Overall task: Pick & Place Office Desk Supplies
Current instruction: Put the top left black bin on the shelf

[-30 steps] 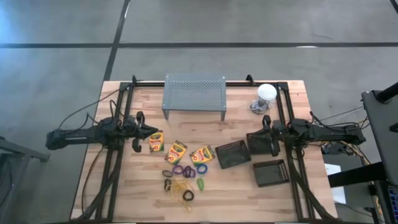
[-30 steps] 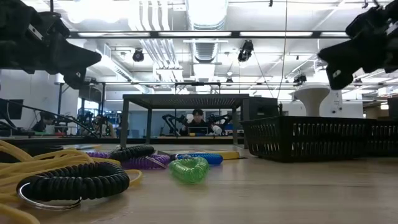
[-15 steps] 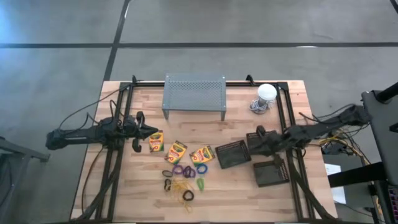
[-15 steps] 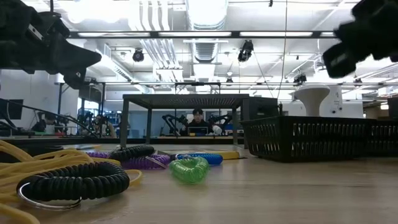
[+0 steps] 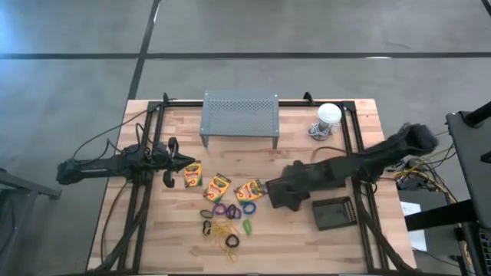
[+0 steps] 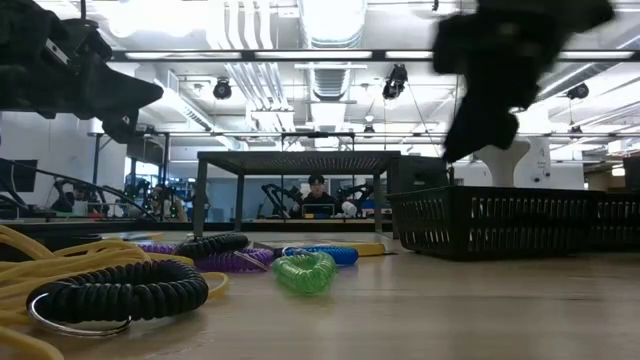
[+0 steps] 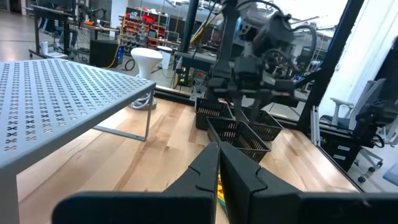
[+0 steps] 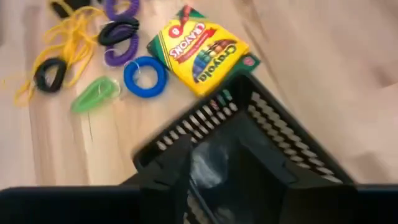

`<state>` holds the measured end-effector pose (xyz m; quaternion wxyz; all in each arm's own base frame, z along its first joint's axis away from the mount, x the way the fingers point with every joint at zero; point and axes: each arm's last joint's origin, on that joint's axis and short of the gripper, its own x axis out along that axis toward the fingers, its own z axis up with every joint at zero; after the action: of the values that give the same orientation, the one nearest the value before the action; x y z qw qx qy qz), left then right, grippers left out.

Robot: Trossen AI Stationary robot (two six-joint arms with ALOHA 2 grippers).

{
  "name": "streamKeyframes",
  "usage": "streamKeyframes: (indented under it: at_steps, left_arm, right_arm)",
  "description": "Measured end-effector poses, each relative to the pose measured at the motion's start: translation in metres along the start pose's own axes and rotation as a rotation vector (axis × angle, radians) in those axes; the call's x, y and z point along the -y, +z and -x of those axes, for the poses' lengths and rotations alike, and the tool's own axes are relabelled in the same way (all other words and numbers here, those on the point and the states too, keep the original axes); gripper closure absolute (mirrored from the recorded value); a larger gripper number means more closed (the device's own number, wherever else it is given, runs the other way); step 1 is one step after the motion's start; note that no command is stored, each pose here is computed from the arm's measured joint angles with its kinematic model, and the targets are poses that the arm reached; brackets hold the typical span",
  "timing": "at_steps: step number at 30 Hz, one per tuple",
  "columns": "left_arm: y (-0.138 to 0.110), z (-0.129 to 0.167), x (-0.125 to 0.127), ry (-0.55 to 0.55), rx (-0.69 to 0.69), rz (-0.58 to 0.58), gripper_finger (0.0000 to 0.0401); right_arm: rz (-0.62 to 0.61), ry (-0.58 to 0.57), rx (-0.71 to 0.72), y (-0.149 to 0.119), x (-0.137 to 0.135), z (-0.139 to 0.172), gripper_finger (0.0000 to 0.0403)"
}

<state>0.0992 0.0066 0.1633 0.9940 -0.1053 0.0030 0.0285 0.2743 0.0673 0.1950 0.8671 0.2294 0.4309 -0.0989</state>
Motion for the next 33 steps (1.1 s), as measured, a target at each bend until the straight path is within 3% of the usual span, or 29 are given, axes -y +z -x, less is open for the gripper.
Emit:
streamKeyframes:
  at_steps: [6,12,17,25,30,33]
  left_arm:
    - [0.0,0.0,0.0,0.0,0.0,0.0,0.038]
    - [0.0,0.0,0.0,0.0,0.0,0.0,0.038]
    - [0.0,0.0,0.0,0.0,0.0,0.0,0.038]
    - [0.0,0.0,0.0,0.0,0.0,0.0,0.038]
    - [0.0,0.0,0.0,0.0,0.0,0.0,0.038]
    - [0.0,0.0,0.0,0.0,0.0,0.0,0.038]
  right_arm:
    - [-0.167,-0.105,-0.263,0.036,-0.024,-0.043,0.0205]
    - [-0.184,-0.272,-0.418,0.056,-0.042,-0.07,0.0196]
    - [-0.153,-0.309,-0.461,0.067,-0.053,-0.088,0.0237]
    - [-0.116,-0.33,-0.543,0.075,-0.061,-0.092,0.0374]
    - [-0.079,-0.175,-0.612,0.094,-0.08,-0.059,0.0389]
    - [0.029,-0.08,-0.594,0.111,-0.095,-0.02,0.0389]
